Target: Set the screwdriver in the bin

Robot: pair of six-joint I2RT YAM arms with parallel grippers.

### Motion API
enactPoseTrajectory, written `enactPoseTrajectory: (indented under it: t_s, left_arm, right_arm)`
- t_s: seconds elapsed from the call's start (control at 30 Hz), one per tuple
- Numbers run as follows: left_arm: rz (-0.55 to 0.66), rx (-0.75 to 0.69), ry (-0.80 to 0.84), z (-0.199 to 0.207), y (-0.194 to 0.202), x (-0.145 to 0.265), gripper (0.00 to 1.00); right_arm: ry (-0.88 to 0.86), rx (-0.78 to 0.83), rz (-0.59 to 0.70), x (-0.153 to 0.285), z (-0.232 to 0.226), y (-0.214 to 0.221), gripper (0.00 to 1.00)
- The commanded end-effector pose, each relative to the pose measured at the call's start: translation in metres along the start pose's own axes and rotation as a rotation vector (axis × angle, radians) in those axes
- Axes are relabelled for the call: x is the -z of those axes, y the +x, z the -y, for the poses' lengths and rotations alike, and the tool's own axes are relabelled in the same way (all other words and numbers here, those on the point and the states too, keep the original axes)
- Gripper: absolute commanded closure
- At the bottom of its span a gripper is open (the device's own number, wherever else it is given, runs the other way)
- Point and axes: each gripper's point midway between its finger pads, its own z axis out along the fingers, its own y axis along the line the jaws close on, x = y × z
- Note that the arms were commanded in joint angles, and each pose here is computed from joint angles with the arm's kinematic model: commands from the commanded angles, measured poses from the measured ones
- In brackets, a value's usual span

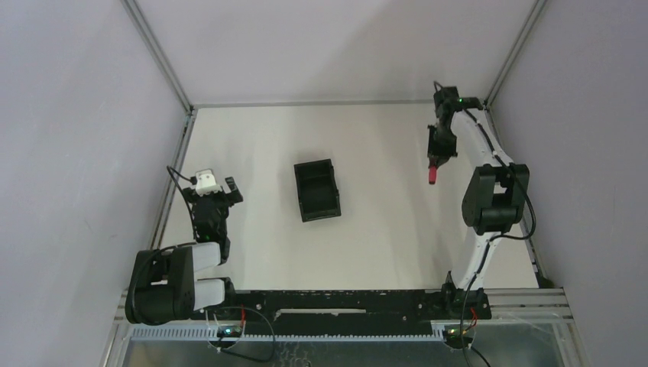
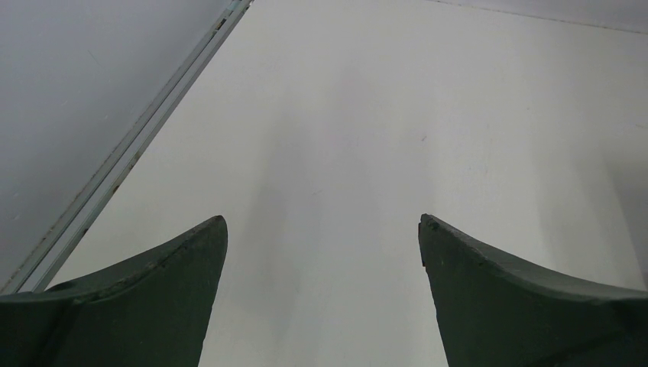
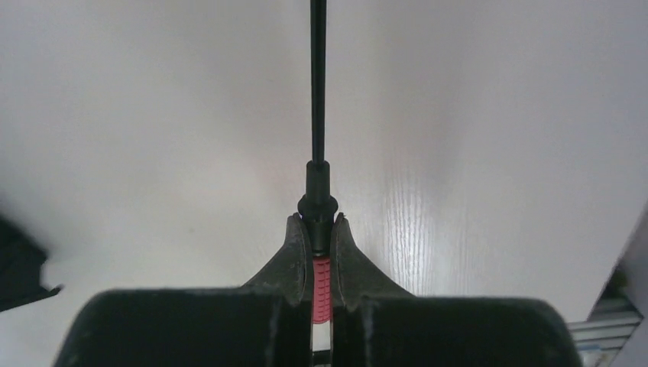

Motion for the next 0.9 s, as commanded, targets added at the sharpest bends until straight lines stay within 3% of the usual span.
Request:
enactPoseTrajectory:
  t_s: [0.0, 0.27, 0.4, 0.67, 0.87]
  left_arm:
    - [0.088, -0.002, 0.006, 0.004, -0.031, -0.011, 0.00]
    - [0.089, -0.002, 0.007, 0.004, -0.031, -0.011, 0.00]
    - [0.087, -0.002, 0.006, 0.004, -0.031, -0.011, 0.00]
    - [0.090, -0.002, 0.006, 0.004, -0.032, -0.011, 0.00]
    - [0.089, -0.002, 0.006, 0.004, -0.031, -0.011, 0.00]
  right_arm:
    - [0.013, 0.000, 0.038, 0.095, 0.010, 0.008, 1.00]
    - [-0.024, -0.022, 0.128, 0.127, -0.015, 0.009, 1.00]
    - [-0.125, 0.094, 0.215, 0.138, -0.088, 0.012, 1.00]
    - [-0.373, 0.512, 0.238, 0.137, -0.279, 0.062, 1.00]
    - [-0.458, 0.687, 0.337, 0.119, -0.346, 0.069, 1.00]
